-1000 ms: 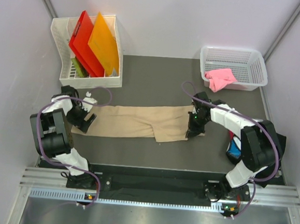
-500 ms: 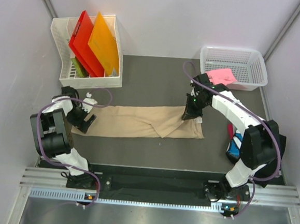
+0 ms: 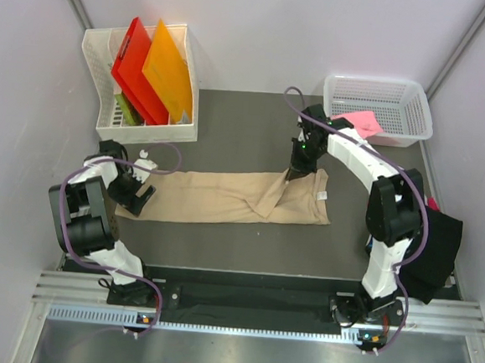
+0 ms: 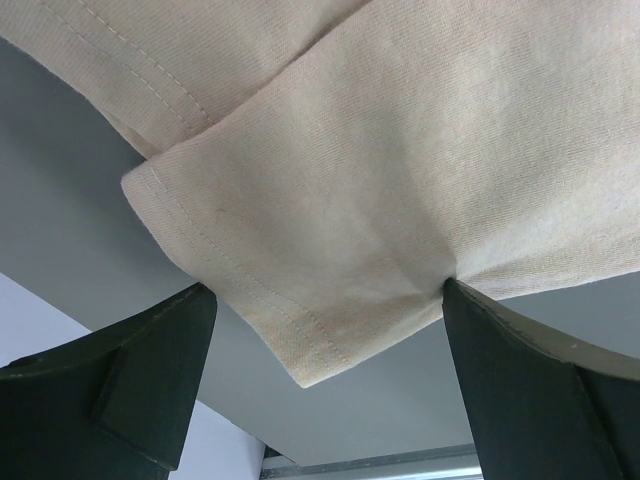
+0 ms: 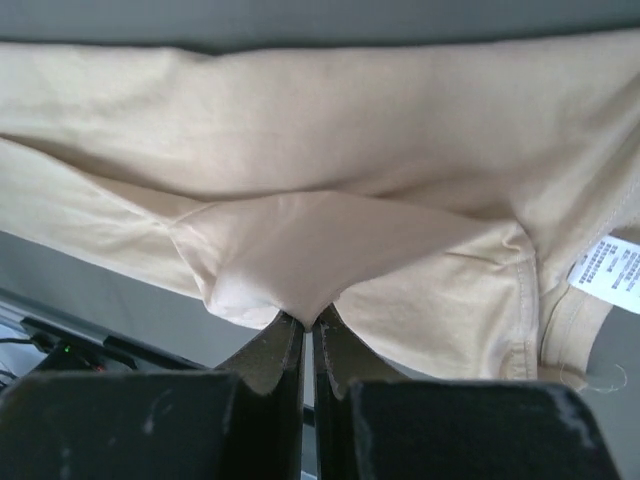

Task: Fold and stack the t-shirts
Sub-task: Fold the other side of the tshirt into a rectangle

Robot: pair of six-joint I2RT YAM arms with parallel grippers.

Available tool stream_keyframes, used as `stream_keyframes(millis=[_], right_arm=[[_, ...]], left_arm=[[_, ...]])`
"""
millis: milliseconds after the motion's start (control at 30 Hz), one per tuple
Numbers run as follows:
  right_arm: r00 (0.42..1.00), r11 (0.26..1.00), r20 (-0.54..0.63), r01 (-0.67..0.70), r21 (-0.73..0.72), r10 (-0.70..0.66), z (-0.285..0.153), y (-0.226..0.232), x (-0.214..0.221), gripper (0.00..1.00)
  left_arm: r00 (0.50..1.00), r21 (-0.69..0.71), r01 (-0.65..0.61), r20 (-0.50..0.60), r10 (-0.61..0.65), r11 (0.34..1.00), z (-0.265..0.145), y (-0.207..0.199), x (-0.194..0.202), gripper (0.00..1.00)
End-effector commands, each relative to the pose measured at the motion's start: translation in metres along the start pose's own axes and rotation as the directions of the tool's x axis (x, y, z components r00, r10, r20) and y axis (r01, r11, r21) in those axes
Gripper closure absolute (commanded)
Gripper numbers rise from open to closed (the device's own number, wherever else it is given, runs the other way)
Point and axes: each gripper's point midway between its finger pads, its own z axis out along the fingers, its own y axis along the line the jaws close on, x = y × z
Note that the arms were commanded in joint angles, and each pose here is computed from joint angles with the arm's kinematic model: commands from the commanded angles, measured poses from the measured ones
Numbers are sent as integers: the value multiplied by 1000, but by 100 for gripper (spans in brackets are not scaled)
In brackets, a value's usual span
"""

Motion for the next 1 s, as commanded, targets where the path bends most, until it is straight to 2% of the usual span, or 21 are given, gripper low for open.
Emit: stream_keyframes(millis=[0,200,300,567,833,967], right_arm=[[998,999,57,23,-25,-21,-20,12,-23,100],[996,1000,86,16,-22,-14,-30,6,-25,100],[993,998,119,-1,-58,8,-35,9,-45,100],[996,998,84,-27,-59,32,-21,6,-58,100],[999,999,33,-42,-32,43,-13,-10,-32,100],[998,999,-15,-53,10,53,-12,-30,5,100]], left_arm=[[1000,-12,-12,17,12,1000,-5,-1,-1,1],[1000,-2,0,22,0,1000,-4,-4,-1,1],[1000,11,6,30,-7,1000,-4,-7,-3,1],[1000,0,3,29,-3,1000,-10,-7,-1,1],[999,-1,-2,35,2,1000,-14,-11,1,1],[999,-15,-10,40,11,1000,-17,-9,0,1]])
